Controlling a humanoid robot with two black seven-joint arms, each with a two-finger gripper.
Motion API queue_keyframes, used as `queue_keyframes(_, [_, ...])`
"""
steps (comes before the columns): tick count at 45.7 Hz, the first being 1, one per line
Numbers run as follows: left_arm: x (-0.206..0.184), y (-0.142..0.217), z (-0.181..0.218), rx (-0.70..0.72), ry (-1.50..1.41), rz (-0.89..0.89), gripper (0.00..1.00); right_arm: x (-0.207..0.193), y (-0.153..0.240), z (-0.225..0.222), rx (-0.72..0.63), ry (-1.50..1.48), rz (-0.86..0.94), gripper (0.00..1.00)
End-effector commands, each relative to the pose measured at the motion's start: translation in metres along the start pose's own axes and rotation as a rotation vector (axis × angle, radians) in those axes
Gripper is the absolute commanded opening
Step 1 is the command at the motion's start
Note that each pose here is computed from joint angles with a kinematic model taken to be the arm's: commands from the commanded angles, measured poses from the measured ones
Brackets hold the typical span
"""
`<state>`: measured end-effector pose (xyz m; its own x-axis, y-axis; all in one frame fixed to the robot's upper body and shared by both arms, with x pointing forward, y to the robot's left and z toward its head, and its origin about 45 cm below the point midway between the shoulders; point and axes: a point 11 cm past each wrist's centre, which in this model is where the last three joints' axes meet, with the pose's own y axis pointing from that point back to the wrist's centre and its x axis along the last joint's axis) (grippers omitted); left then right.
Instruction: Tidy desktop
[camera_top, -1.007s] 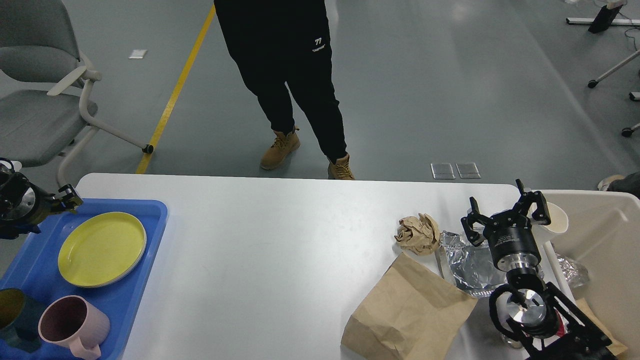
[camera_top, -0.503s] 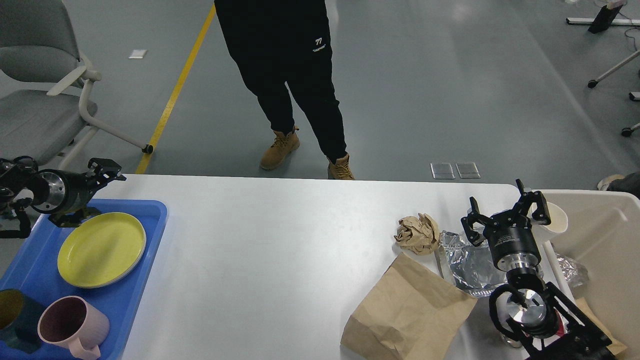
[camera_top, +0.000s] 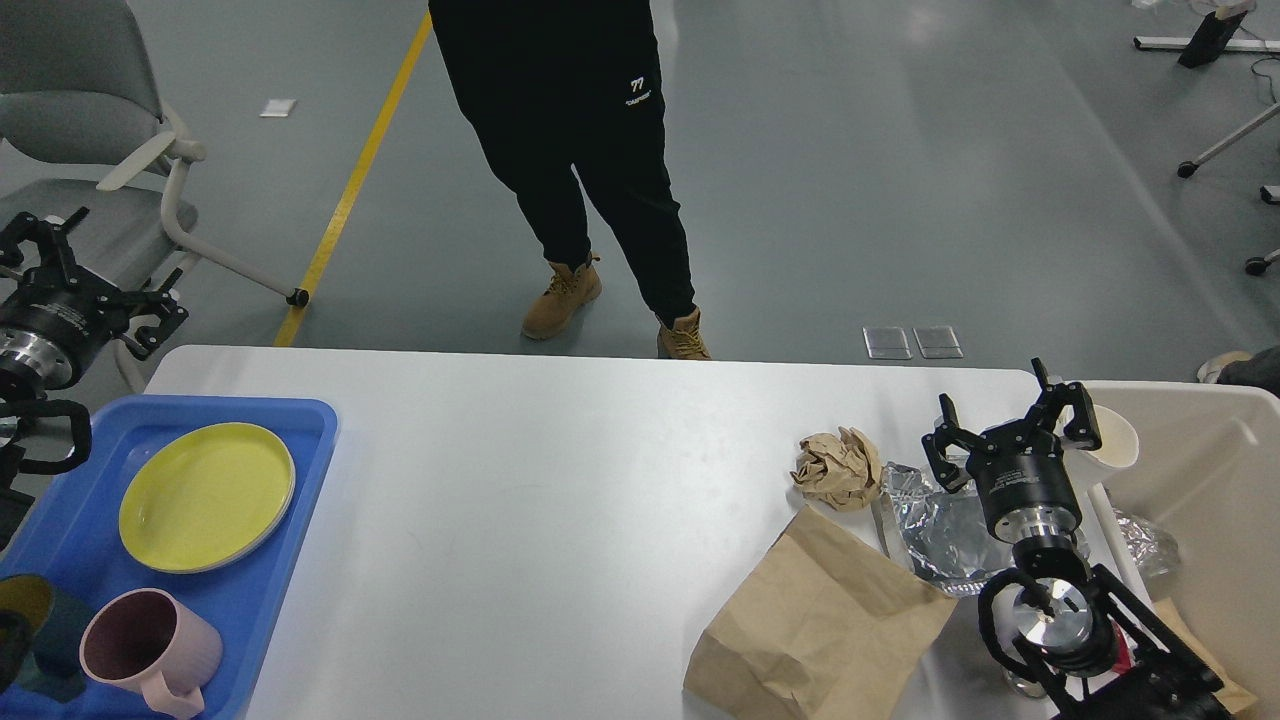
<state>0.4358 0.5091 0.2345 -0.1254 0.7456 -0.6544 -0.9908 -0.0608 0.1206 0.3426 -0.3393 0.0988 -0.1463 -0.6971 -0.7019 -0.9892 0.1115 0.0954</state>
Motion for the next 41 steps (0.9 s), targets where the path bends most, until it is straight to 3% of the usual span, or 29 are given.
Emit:
queue_keyframes(1, [0.000, 0.001, 0.008, -0.037, 0.035, -0.003, 0.96, 0.000, 0.000, 0.000, 0.000, 0.000, 0.000, 1.00])
queue_keyframes(10, [-0.008, -0.004, 0.006, -0.030, 0.033, -0.015, 0.96, 0.000, 0.000, 0.000, 0.000, 0.000, 0.000, 1.00])
queue_keyframes(16, [-0.039, -0.019, 0.016, -0.048, 0.034, -0.077, 0.96, 0.000, 0.000, 0.000, 0.000, 0.000, 0.000, 1.00])
queue_keyframes(24, [-0.080, -0.038, -0.012, -0.011, 0.070, -0.173, 0.96, 0.000, 0.000, 0.000, 0.000, 0.000, 0.000, 1.00])
queue_keyframes(30, [-0.078, -0.038, -0.029, 0.024, 0.072, -0.170, 0.96, 0.000, 0.000, 0.000, 0.000, 0.000, 0.000, 1.00])
queue_keyframes(41, [-0.041, -0.021, -0.086, 0.138, 0.055, -0.088, 0.96, 0.000, 0.000, 0.000, 0.000, 0.000, 0.000, 1.00])
